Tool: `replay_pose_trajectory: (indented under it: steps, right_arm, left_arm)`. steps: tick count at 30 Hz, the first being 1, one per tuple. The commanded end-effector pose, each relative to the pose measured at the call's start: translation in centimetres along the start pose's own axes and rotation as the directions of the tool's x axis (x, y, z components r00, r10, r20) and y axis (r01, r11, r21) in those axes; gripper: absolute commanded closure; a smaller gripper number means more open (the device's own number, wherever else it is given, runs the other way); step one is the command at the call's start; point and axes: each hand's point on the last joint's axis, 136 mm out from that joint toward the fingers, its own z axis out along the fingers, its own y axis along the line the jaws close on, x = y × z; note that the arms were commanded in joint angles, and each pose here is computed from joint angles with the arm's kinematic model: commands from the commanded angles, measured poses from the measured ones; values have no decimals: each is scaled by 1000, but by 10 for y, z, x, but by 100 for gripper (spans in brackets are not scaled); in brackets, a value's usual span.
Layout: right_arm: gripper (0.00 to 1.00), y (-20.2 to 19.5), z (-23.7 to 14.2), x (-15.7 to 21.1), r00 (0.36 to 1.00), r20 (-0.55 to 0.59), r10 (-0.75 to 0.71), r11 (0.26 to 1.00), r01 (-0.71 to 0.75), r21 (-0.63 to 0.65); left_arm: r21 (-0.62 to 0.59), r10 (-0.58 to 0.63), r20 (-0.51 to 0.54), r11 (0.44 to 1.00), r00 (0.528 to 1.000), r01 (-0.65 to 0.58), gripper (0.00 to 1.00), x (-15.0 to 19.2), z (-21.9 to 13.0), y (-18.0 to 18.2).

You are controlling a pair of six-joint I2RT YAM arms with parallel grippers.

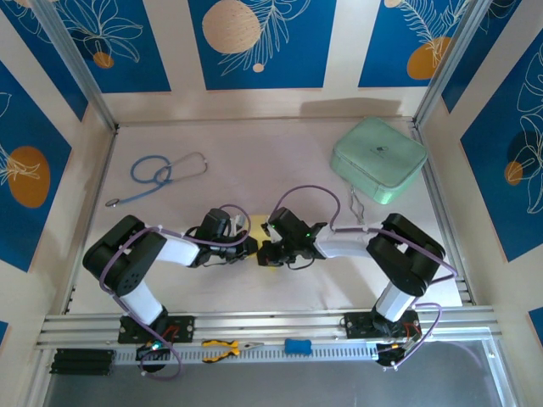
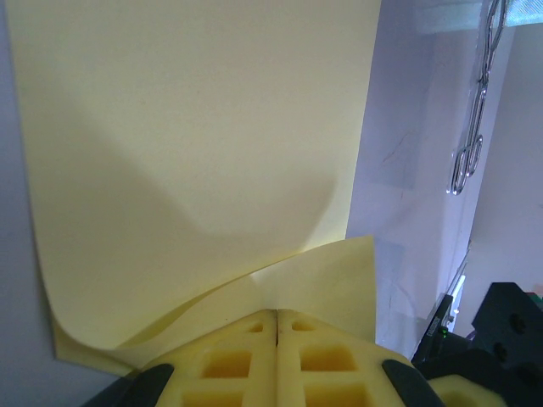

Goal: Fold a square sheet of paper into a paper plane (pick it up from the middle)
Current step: Third fold the triangle at the center of the table.

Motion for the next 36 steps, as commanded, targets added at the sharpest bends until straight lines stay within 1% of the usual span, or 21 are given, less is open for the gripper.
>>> replay_pose_trajectory:
  steps: [1, 11, 26, 36]
  right_arm:
    - [97, -6, 5, 8, 999, -42, 34, 999, -32, 33]
    - [96, -21, 6, 25, 996, -61, 69, 997, -67, 40]
    - [94, -32, 3, 51, 991, -76, 110, 993, -113, -35]
    - [94, -52, -7, 71, 988, -69, 135, 991, -136, -3]
  left_arm:
    - [-84, -24, -27, 996, 999, 22, 93, 13, 2, 27]
    - [-94, -28, -30, 995, 999, 25, 93, 14, 3, 30]
    - [-114, -45, -30, 993, 999, 42, 96, 16, 3, 36]
    - [-115, -49, -27, 992, 998, 46, 96, 16, 3, 37]
